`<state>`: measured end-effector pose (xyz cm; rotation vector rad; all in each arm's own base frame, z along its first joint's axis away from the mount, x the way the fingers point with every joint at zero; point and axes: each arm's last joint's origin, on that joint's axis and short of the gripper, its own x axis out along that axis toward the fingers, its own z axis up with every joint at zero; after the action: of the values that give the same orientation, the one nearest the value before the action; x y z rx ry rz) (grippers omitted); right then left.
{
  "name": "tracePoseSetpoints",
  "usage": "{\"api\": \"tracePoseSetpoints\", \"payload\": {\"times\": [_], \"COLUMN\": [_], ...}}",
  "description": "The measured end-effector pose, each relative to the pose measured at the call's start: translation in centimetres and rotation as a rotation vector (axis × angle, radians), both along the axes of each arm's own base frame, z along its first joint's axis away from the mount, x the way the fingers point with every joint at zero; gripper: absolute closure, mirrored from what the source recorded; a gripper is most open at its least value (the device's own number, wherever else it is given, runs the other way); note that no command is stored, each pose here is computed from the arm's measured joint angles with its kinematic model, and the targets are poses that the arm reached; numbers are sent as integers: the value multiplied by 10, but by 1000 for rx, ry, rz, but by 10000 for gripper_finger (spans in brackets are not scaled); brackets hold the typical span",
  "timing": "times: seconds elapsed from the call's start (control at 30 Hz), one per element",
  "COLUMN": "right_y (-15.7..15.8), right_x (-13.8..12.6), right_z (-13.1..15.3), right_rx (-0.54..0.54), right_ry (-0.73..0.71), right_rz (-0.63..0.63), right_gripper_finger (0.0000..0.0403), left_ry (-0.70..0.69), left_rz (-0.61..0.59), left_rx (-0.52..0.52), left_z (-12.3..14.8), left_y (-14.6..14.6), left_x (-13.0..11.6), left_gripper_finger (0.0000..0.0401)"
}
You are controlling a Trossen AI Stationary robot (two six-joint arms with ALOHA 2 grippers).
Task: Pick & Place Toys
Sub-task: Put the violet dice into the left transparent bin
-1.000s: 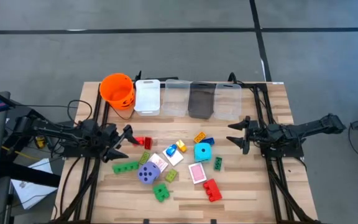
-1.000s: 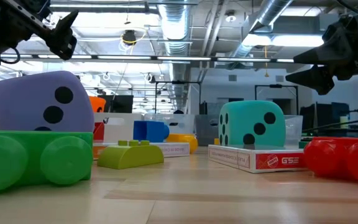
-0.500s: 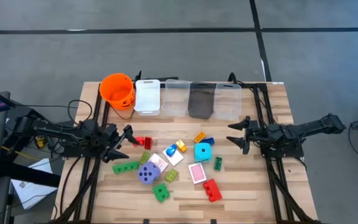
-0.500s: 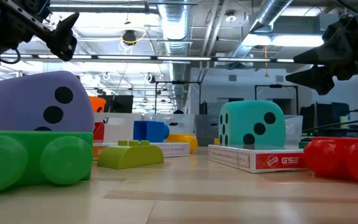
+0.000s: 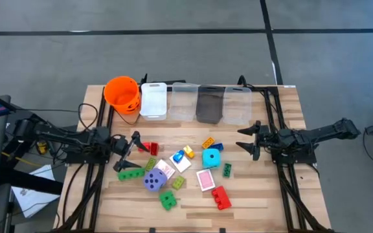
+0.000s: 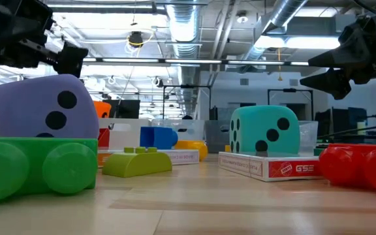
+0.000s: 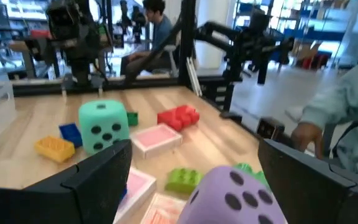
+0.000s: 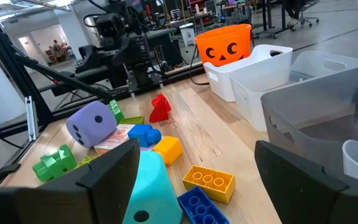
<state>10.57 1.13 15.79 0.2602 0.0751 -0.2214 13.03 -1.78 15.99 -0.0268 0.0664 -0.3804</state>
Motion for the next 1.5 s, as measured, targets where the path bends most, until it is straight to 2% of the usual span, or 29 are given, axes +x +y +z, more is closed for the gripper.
{"api": "tracePoseSetpoints", "payload": {"times": [0.23, 0.33, 0.5, 1.07, 1.37, 1.5], "right_y": [0, 0, 0, 0, 0, 0], "right_x": [0, 0, 0, 0, 0, 0], "right_z": [0, 0, 0, 0, 0, 0], "right_rx": [0, 0, 0, 0, 0, 0], "right_ry": [0, 0, 0, 1, 0, 0], "right_rz": [0, 0, 0, 0, 0, 0], "right_gripper_finger": [92, 92, 92, 92, 92, 92], "left_ry": [76, 54, 0, 0, 29, 46], "left_rz": [19, -24, -72, -200, -154, -166], "left_rx": [165, 257, 327, 335, 297, 256], "left_z": [-15, -18, -18, -21, -21, -21], "left_y": [-2, -7, -16, -35, -39, -41], "left_x": [7, 9, 11, 6, 5, 4], "left_gripper_finger": [59, 59, 59, 58, 9, 5]}}
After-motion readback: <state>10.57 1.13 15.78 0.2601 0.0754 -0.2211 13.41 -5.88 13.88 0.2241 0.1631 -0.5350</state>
